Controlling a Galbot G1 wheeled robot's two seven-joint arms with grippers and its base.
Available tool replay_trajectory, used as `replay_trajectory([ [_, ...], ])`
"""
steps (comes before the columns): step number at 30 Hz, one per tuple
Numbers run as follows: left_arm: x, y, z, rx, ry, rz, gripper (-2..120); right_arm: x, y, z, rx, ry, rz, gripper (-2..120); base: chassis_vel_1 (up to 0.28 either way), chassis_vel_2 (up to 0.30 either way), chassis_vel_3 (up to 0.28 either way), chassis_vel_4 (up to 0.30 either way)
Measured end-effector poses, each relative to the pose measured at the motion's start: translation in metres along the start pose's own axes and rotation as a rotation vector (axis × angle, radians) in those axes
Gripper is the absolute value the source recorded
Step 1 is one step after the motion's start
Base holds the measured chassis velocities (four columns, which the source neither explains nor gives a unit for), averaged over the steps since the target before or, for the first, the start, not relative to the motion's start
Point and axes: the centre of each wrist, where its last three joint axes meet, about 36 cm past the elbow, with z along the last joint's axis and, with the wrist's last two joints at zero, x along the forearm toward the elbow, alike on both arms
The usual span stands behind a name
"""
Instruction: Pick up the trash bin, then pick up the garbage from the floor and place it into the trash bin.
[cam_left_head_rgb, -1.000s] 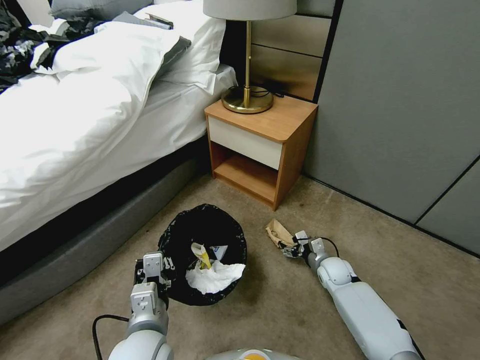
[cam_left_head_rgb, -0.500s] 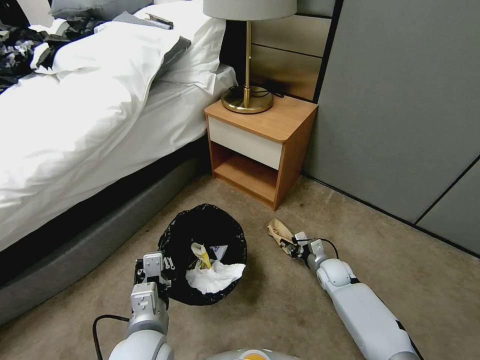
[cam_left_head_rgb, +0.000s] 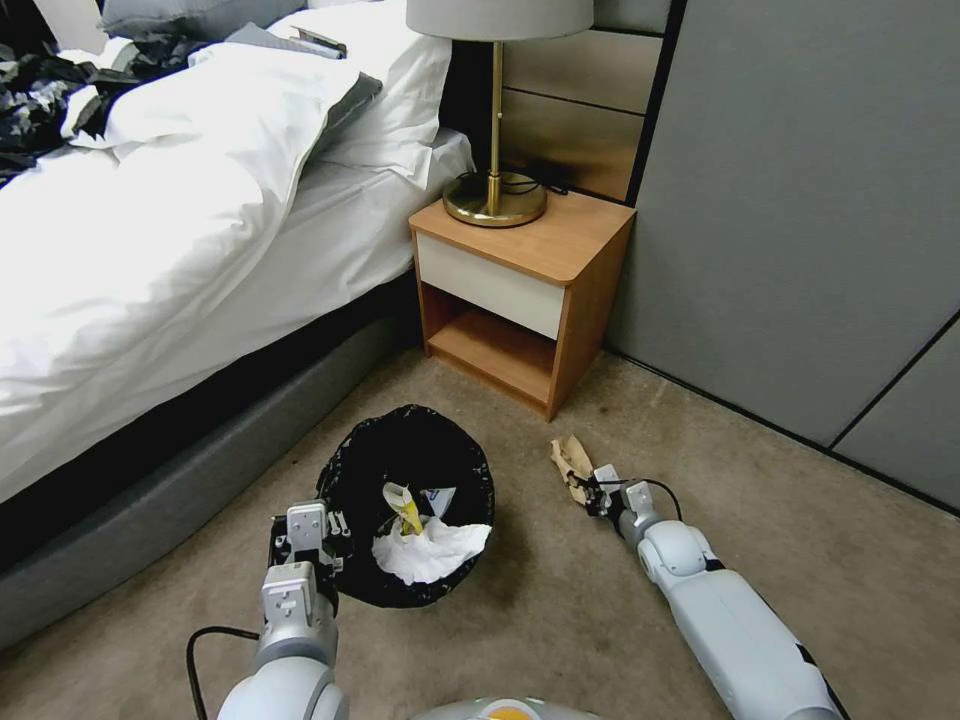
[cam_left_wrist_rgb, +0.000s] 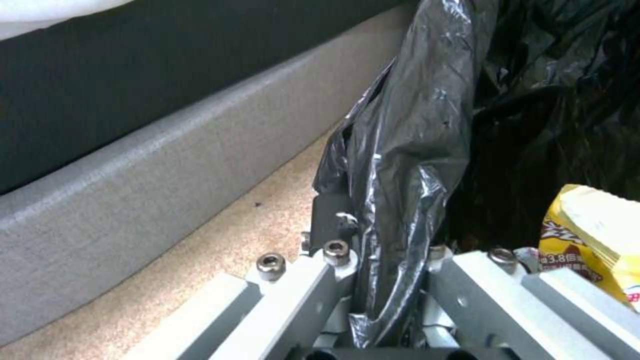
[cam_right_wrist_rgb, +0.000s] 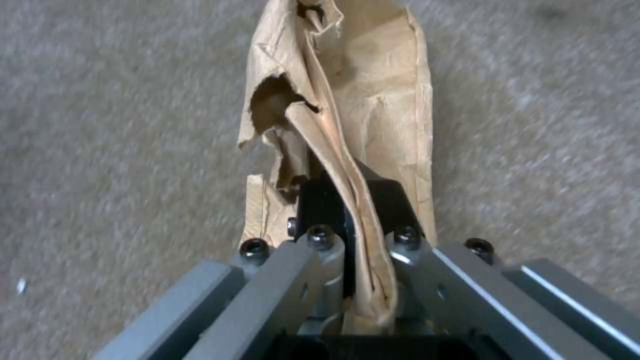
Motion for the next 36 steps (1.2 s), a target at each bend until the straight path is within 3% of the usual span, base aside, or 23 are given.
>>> replay_trajectory([
  [7, 0.000, 0.000, -0.001, 0.000, -0.002, 0.001, 1, 0.009, 0.003, -0.021, -0.017, -0.111, 0.025, 0, 0.000, 0.000, 0.000, 0.000],
  [10, 0.000, 0.001, -0.001, -0.002, -0.004, 0.002, 1, 0.034, 0.014, -0.055, -0.030, -0.254, 0.003, 0, 0.000, 0.000, 0.000, 0.000],
  [11, 0.000, 0.001, -0.001, -0.002, -0.004, 0.002, 1, 0.034, 0.014, -0.055, -0.030, -0.254, 0.003, 0, 0.000, 0.000, 0.000, 0.000],
  [14, -0.001, 0.001, -0.001, -0.004, -0.003, 0.004, 1, 0.076, 0.033, -0.091, -0.044, -0.456, -0.068, 0, 0.000, 0.000, 0.000, 0.000],
  [15, -0.001, 0.001, -0.001, -0.004, -0.003, 0.004, 1, 0.076, 0.033, -0.091, -0.044, -0.456, -0.068, 0, 0.000, 0.000, 0.000, 0.000],
  [18, -0.001, 0.000, 0.000, -0.004, -0.003, 0.009, 1, 0.119, 0.052, -0.125, -0.045, -0.665, -0.192, 0, 0.000, 0.000, 0.000, 0.000],
  [19, -0.001, 0.000, 0.000, -0.004, -0.003, 0.009, 1, 0.119, 0.052, -0.125, -0.045, -0.665, -0.192, 0, 0.000, 0.000, 0.000, 0.000],
  [22, -0.001, 0.000, 0.000, -0.006, -0.001, 0.010, 1, 0.164, 0.073, -0.146, -0.007, -0.827, -0.344, 0, 0.000, 0.000, 0.000, 0.000],
  [28, -0.001, 0.000, 0.000, -0.005, -0.001, 0.009, 1, 0.205, 0.102, -0.149, 0.044, -0.878, -0.481, 0, 0.000, 0.000, 0.000, 0.000],
  [36, -0.002, -0.001, -0.002, 0.000, -0.005, 0.009, 1, 0.215, 0.134, -0.120, 0.101, -0.807, -0.588, 0, 0.000, 0.000, 0.000, 0.000],
])
